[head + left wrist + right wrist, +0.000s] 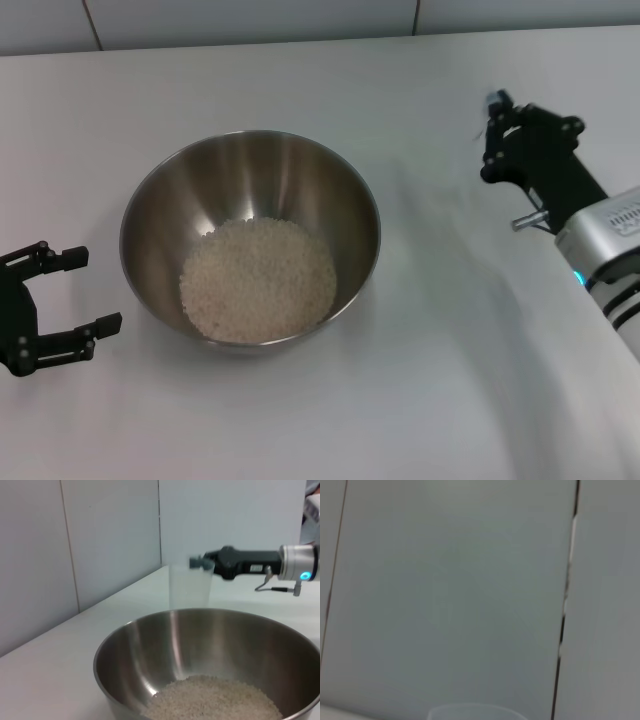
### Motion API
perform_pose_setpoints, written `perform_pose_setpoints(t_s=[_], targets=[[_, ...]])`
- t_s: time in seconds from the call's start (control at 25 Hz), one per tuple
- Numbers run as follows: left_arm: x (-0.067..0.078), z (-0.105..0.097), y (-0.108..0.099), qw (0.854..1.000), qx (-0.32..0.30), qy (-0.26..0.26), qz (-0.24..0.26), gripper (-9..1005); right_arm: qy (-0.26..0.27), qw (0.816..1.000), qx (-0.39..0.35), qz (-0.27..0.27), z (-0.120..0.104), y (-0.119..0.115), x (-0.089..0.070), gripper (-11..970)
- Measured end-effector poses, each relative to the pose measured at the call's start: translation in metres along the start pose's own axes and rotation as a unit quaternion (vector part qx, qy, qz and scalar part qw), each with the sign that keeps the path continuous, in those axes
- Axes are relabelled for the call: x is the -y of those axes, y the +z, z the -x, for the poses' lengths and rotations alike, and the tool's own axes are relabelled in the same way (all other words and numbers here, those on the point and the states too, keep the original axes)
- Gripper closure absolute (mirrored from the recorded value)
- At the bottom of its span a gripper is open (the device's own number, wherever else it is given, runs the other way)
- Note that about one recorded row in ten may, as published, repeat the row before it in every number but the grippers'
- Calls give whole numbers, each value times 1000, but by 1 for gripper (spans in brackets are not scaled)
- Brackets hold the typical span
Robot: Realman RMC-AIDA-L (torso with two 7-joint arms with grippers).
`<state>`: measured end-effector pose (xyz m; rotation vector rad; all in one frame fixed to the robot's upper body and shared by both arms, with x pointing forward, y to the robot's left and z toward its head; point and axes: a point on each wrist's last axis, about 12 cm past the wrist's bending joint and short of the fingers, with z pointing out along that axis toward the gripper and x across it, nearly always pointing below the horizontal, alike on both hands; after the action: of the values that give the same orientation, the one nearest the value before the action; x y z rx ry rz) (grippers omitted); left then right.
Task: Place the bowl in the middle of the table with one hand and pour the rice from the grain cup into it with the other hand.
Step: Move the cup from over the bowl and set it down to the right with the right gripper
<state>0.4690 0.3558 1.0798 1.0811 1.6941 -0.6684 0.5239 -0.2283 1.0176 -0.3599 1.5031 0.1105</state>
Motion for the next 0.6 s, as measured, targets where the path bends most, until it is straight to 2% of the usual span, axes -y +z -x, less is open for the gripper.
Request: perform_pose_setpoints(t_s=[0.4, 0.6], targets=[[-2, 3, 2, 1000, 1, 3, -2, 161, -20, 996, -60, 56, -9, 13, -13, 906], [-3, 4, 2, 1000, 1, 3, -2, 161, -23, 995, -71, 66, -10, 16, -17, 884]])
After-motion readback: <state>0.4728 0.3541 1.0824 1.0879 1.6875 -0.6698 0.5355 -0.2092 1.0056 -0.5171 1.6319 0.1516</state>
